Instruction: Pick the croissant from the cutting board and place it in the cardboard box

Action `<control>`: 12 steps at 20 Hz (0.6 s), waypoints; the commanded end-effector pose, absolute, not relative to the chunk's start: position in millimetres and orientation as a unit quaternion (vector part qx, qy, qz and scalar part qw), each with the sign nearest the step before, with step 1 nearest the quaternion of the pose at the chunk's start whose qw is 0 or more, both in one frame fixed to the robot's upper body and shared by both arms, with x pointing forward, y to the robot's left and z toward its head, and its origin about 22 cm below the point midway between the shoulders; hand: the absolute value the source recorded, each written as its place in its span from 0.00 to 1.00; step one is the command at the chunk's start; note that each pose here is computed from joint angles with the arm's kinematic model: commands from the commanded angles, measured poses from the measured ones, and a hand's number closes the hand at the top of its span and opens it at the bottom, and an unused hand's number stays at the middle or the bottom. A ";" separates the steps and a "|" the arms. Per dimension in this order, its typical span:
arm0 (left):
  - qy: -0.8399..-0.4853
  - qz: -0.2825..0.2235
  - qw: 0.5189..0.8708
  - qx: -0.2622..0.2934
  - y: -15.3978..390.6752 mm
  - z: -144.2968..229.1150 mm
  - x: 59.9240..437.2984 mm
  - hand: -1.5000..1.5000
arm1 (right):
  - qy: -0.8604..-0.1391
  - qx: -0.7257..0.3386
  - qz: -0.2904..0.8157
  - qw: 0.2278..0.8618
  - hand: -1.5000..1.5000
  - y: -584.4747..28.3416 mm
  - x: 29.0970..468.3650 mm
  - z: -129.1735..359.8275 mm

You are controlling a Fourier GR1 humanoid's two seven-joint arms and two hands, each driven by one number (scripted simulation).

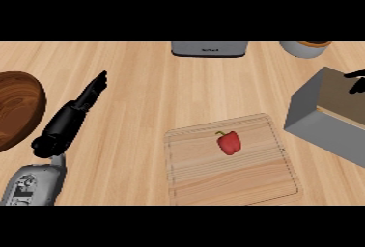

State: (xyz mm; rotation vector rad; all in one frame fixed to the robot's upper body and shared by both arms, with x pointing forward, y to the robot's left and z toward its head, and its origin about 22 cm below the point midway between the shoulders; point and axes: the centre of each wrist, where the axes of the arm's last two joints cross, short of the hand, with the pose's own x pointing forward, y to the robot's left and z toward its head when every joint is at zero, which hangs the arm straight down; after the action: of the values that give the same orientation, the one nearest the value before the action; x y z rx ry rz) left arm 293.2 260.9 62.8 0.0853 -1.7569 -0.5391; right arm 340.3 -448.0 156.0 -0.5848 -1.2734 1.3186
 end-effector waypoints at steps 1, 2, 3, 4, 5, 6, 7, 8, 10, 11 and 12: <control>-0.761 -0.226 0.607 0.035 258.7 69.0 294.4 0.50 | -0.639 -0.192 0.504 0.549 0.00 -446.4 346.6 155.1; -0.761 -0.233 0.604 0.039 260.9 67.2 292.9 0.50 | -0.680 -0.167 0.461 0.545 0.00 -452.4 347.4 158.7; -0.751 -0.231 0.617 0.034 265.3 53.4 289.2 0.50 | -0.715 -0.143 0.408 0.549 0.00 -449.8 350.0 145.1; -0.755 -0.230 0.613 0.042 266.5 61.4 289.9 0.50 | -0.746 -0.095 0.349 0.559 0.00 -457.8 349.2 141.6; -0.758 -0.220 0.613 0.038 268.2 63.8 295.5 0.50 | -0.761 -0.064 0.304 0.569 0.00 -454.4 354.0 135.0; -0.756 -0.224 0.614 0.041 273.3 56.7 285.4 0.50 | -0.765 -0.057 0.255 0.588 0.00 -465.9 349.1 127.4; -0.757 -0.231 0.609 0.049 268.0 60.2 287.2 0.50 | -0.771 -0.038 0.217 0.597 0.00 -464.9 351.5 122.4; -0.761 -0.225 0.607 0.042 265.9 72.5 299.1 0.50 | -0.764 -0.020 0.197 0.614 0.00 -468.5 353.9 125.7; -0.758 -0.233 0.607 0.048 260.4 58.9 291.3 0.50 | -0.757 -0.017 0.134 0.639 0.00 -486.5 348.4 127.0; -0.755 -0.231 0.611 0.048 267.3 55.9 292.9 0.50 | -0.757 -0.013 0.120 0.642 0.00 -493.2 347.1 136.7; -0.759 -0.235 0.606 0.034 260.9 68.0 287.8 0.50 | -0.748 -0.017 0.097 0.656 0.00 -495.2 350.2 136.9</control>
State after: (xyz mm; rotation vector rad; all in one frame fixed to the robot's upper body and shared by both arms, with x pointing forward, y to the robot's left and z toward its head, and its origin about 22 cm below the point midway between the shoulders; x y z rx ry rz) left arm 291.0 264.1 62.7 0.0954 -1.7518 -0.5334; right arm 349.6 -481.6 136.9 -0.1457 -1.6990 0.4311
